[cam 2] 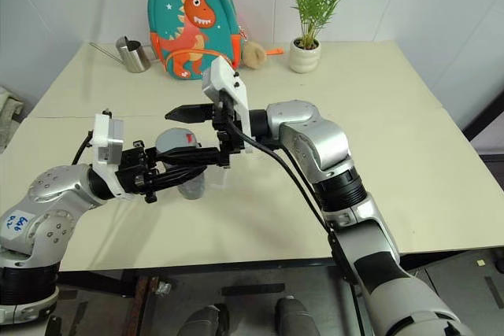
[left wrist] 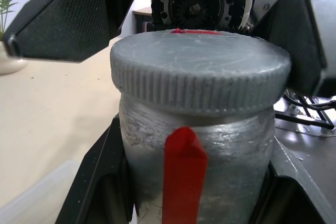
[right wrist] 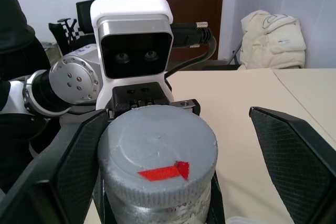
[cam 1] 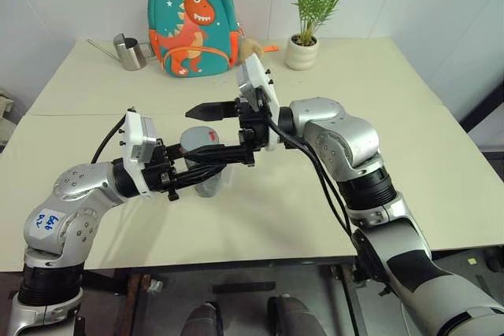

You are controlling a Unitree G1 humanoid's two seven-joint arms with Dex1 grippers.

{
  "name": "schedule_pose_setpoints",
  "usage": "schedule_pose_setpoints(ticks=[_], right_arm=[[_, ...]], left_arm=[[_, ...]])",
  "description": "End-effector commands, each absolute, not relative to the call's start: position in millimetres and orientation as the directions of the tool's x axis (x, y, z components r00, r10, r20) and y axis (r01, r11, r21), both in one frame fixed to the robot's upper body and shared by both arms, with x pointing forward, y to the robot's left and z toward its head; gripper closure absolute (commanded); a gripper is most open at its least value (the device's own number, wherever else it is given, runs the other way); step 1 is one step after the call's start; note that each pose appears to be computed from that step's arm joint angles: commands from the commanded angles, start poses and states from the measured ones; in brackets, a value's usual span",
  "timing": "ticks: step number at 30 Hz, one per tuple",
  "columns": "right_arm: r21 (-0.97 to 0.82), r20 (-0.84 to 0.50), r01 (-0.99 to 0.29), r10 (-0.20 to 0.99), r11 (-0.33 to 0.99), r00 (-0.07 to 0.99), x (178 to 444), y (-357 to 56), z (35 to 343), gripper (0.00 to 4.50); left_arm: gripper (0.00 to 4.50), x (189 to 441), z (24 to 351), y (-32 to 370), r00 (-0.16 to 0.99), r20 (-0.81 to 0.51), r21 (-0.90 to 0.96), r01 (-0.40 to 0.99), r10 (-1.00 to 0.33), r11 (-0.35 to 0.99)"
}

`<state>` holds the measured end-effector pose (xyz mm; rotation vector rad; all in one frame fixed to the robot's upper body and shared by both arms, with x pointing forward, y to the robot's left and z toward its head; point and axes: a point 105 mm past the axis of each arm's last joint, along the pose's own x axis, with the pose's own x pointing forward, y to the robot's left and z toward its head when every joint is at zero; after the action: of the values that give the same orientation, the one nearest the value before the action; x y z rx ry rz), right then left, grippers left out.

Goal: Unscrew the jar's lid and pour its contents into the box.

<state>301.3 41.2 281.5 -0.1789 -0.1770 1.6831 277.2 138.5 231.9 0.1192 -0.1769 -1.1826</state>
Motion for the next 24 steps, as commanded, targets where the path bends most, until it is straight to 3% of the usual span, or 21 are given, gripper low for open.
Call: schedule_pose_setpoints(ticks=[1,11,24], right_arm=[[-0.275,0.006,-0.952,0.99,-0.136,-0.143,292.9,45.9,296.2,0.01],[-0.293,0.017,-0.955,0.998,-0.052,-0.06,310.1,39.3,298.1,0.01],[-0.286,-0.037,-0.955,0.995,0.076,0.09,346.5,-41.3,293.4,0.01]], left_arm=[[2.48,273.7,240.3,138.5,0.357,0.092,0.234,0.9,-0.93,0.368],[2.48,273.9,240.6,137.9,0.358,0.097,0.237,0.898,-0.929,0.371],[2.48,272.4,245.7,146.4,0.362,0.16,0.274,0.878,-0.918,0.393]])
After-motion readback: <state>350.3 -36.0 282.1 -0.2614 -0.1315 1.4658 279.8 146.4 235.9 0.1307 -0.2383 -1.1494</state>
